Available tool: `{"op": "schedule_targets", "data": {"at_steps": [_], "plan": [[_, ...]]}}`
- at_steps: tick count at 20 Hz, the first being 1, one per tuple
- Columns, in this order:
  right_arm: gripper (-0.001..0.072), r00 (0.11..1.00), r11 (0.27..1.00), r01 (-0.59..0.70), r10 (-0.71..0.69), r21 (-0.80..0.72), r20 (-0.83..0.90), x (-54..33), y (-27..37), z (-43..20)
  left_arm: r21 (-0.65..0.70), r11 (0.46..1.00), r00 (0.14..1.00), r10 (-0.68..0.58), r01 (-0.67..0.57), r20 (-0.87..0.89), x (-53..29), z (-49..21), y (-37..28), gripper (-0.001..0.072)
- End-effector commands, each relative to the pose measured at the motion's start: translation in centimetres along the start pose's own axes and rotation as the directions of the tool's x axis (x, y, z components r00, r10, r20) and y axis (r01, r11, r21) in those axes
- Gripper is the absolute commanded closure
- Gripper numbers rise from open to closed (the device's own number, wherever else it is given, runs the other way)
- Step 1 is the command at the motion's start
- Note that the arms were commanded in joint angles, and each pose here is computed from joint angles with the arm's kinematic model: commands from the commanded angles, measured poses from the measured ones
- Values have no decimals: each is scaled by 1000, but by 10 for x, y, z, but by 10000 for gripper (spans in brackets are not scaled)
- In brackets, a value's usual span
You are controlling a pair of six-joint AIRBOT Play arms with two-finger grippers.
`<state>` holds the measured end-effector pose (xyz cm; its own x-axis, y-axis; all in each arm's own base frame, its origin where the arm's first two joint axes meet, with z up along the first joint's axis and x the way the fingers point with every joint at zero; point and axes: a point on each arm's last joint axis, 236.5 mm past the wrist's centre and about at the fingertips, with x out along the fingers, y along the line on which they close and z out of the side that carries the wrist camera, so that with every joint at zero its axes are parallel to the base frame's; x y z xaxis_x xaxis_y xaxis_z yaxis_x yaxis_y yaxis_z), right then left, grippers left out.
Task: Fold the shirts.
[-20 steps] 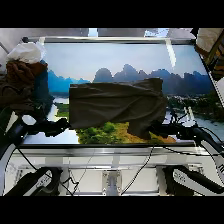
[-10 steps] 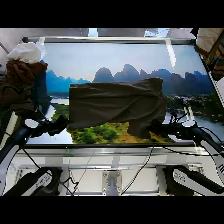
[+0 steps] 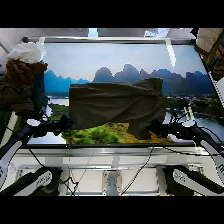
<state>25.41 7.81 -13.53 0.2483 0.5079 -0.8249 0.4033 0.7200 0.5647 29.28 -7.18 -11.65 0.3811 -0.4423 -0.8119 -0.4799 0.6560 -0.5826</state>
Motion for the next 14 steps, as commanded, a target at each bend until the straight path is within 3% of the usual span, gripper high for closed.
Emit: {"op": "schedule_targets", "data": {"at_steps": [1,5,8,14], "plan": [[683,999,1000,8,-7,-22,50,-4,2,16,26,991,991,-127,128,-42,-1,-9,-30,694],[683,981,978,-133,153,-161,116,-37,66,47,64,936,936,-340,346,-87,-19,-13,-88,694],[684,949,947,-146,216,-287,231,-82,107,76,163,862,877,-466,480,-118,-51,-4,-141,695],[683,885,900,-122,289,-419,365,-142,157,110,404,766,842,-539,501,-23,-122,40,-215,696]]}}
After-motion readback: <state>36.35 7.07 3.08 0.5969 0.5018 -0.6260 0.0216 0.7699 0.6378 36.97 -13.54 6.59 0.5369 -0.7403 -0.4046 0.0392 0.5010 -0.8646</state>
